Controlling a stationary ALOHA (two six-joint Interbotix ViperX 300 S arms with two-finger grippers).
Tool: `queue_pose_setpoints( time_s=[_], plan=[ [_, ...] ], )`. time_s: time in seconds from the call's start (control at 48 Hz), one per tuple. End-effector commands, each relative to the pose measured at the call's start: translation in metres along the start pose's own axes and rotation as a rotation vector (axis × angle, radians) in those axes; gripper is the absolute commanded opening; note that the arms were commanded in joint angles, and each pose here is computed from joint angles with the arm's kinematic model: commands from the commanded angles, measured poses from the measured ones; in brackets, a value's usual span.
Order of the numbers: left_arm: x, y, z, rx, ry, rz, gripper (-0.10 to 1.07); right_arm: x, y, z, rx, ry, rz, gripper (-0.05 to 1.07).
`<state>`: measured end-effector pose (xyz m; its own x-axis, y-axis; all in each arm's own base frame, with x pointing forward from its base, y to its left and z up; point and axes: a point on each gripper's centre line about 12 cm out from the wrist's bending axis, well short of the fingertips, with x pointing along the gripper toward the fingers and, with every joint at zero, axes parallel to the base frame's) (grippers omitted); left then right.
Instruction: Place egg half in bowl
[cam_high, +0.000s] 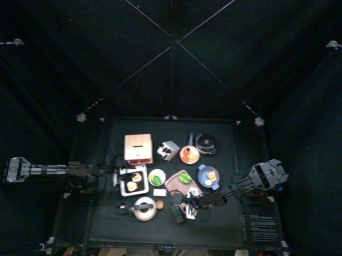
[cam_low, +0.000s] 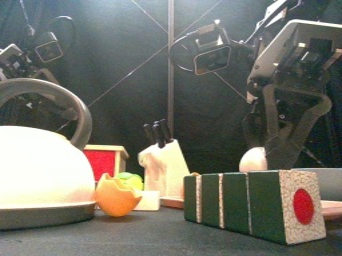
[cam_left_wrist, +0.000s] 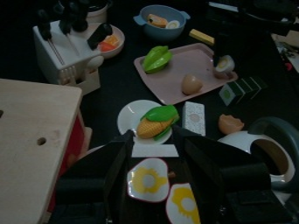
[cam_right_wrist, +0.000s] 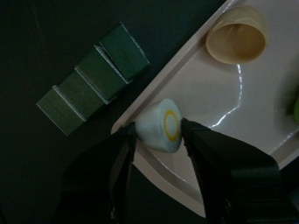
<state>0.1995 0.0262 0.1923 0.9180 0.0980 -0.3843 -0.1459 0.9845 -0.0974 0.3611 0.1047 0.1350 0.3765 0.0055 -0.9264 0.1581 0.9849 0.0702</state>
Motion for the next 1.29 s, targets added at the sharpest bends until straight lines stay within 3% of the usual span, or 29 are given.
queue_pose_setpoints(
  time_s=[0.0,0.188,0.396,0.604,0.875,1.146,1.271],
  plan=[
    [0.001,-0.001,0.005,0.000,-0.012,-0.002,0.80,-0.019,0.000,0.008,0.007,-0.048,0.020,0.71],
    [0.001,-0.001,0.005,0.002,-0.012,-0.002,0.80,-0.044,-0.022,0.003,0.046,-0.078,0.012,0.71],
    [0.001,-0.001,0.005,0.002,-0.012,-0.002,0.80,-0.080,-0.075,-0.003,0.173,-0.144,-0.023,0.71],
    [0.000,0.000,0.003,0.002,-0.009,-0.002,0.80,-0.092,-0.114,-0.025,0.277,-0.162,-0.061,0.72],
    [0.000,0.000,0.001,-0.001,-0.004,0.000,0.80,-0.087,-0.131,-0.047,0.357,-0.116,-0.077,0.74],
    [0.000,0.000,0.001,0.001,-0.003,0.000,0.80,-0.083,-0.144,-0.055,0.404,-0.071,-0.112,0.90],
    [0.000,0.000,0.001,0.000,-0.004,-0.002,0.80,-0.082,-0.144,-0.058,0.405,-0.063,-0.113,0.92]
  ],
)
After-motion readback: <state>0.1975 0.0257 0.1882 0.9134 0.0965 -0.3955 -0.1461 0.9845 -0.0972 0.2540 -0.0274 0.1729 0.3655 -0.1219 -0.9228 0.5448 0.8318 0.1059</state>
